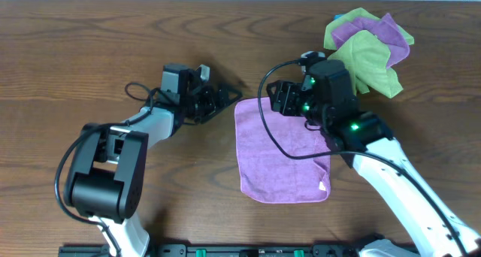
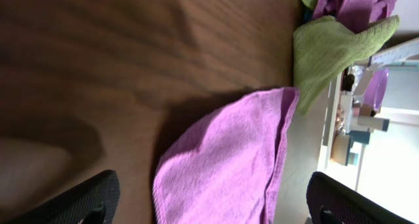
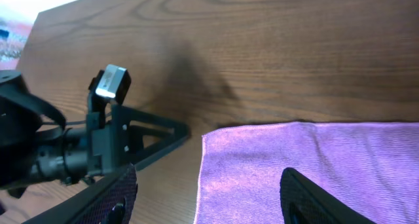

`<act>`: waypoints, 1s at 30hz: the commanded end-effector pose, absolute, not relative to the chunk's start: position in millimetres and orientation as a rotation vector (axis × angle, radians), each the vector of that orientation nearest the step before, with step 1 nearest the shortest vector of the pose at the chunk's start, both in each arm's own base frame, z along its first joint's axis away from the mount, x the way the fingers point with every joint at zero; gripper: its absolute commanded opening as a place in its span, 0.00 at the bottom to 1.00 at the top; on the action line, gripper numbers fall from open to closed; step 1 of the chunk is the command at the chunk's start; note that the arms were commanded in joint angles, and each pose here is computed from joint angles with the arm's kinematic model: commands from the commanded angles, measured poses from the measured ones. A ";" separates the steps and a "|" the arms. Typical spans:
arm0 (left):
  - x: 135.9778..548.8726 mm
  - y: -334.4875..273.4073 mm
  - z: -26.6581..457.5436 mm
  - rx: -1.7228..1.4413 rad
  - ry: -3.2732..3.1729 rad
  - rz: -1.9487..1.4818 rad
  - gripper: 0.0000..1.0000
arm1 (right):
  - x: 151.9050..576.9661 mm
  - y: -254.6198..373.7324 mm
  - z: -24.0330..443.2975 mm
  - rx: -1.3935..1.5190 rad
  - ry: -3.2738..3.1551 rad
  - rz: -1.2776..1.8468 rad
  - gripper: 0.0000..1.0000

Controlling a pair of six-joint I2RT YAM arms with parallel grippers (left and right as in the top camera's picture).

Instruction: Fold the cloth

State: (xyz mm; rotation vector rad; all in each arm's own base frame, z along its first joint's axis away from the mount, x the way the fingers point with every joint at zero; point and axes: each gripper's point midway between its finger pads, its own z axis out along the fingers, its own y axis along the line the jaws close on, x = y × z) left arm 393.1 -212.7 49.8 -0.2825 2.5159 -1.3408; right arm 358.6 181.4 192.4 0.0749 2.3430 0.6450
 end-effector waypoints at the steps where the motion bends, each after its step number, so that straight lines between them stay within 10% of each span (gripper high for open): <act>1: 400.4 -227.7 56.4 -0.169 2.493 -1.332 0.93 | 361.2 174.4 203.3 0.071 2.321 0.633 0.70; 30: 407.0 -234.3 42.0 -0.146 2.522 -1.303 0.90 | 356.3 176.1 200.4 0.062 2.344 0.650 0.69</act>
